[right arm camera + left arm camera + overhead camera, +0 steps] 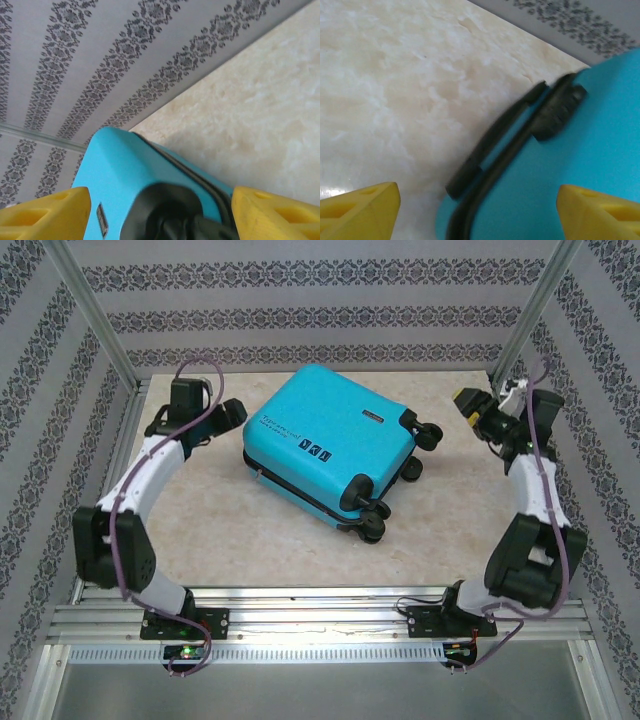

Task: Pack the luggage

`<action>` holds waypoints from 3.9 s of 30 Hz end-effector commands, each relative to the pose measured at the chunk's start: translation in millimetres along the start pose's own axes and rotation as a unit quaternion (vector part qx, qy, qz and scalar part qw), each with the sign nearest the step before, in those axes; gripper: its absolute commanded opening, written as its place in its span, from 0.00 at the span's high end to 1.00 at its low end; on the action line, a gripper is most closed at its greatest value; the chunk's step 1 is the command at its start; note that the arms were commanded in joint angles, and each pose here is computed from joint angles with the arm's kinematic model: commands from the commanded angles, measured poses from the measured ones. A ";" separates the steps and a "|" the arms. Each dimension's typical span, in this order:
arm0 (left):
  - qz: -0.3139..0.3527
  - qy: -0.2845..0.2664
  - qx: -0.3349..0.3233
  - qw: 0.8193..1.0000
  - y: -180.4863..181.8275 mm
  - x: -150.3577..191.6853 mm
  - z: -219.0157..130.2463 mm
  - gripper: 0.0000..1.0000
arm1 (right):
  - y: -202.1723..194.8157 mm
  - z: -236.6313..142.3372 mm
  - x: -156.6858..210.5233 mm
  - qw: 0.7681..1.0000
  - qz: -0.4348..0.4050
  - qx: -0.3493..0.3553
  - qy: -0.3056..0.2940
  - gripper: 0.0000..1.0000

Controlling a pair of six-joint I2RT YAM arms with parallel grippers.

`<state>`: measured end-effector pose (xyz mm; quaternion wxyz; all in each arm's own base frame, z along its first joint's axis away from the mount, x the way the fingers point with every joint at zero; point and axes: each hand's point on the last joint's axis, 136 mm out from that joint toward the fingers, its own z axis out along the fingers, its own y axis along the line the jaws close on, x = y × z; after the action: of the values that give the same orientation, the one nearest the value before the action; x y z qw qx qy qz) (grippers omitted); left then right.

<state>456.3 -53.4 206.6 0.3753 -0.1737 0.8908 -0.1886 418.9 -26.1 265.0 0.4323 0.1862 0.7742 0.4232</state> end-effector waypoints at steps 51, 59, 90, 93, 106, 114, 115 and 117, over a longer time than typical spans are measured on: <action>-0.098 0.066 0.023 0.993 45.1 100.3 24.0 0.25 | 98.0 139.3 243.0 0.930 -0.084 -0.282 0.220 0.18; -0.082 0.049 0.037 0.995 30.7 83.3 4.7 0.25 | 102.2 138.9 230.1 0.929 -0.093 -0.285 0.219 0.19; -0.005 0.039 0.010 0.999 -6.0 58.1 17.1 0.23 | 57.3 157.4 162.4 0.961 -0.096 -0.138 0.218 0.22; 0.033 0.017 -0.039 0.999 3.8 34.8 8.5 0.21 | 52.7 156.3 150.5 0.966 -0.103 -0.116 0.208 0.20; 0.089 -0.053 -0.095 0.990 3.0 -14.4 -51.2 0.19 | 44.5 122.9 105.2 0.981 -0.104 -0.080 0.141 0.13; 0.105 -0.086 -0.043 0.990 -33.6 -18.8 -80.5 0.19 | 46.2 78.6 102.6 0.986 -0.127 -0.045 0.098 0.16; 0.112 -0.091 -0.032 0.989 -42.5 -17.7 -82.5 0.19 | 49.8 67.2 107.2 0.985 -0.139 -0.038 0.091 0.17; 0.131 -0.096 -0.014 0.987 -62.3 -15.7 -85.5 0.19 | 48.8 47.0 118.0 0.983 -0.163 -0.009 0.082 0.17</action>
<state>413.7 -59.5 267.1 0.4387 -0.1173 0.8865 -0.0887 412.0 105.7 228.1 0.4110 0.0335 0.8123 0.4124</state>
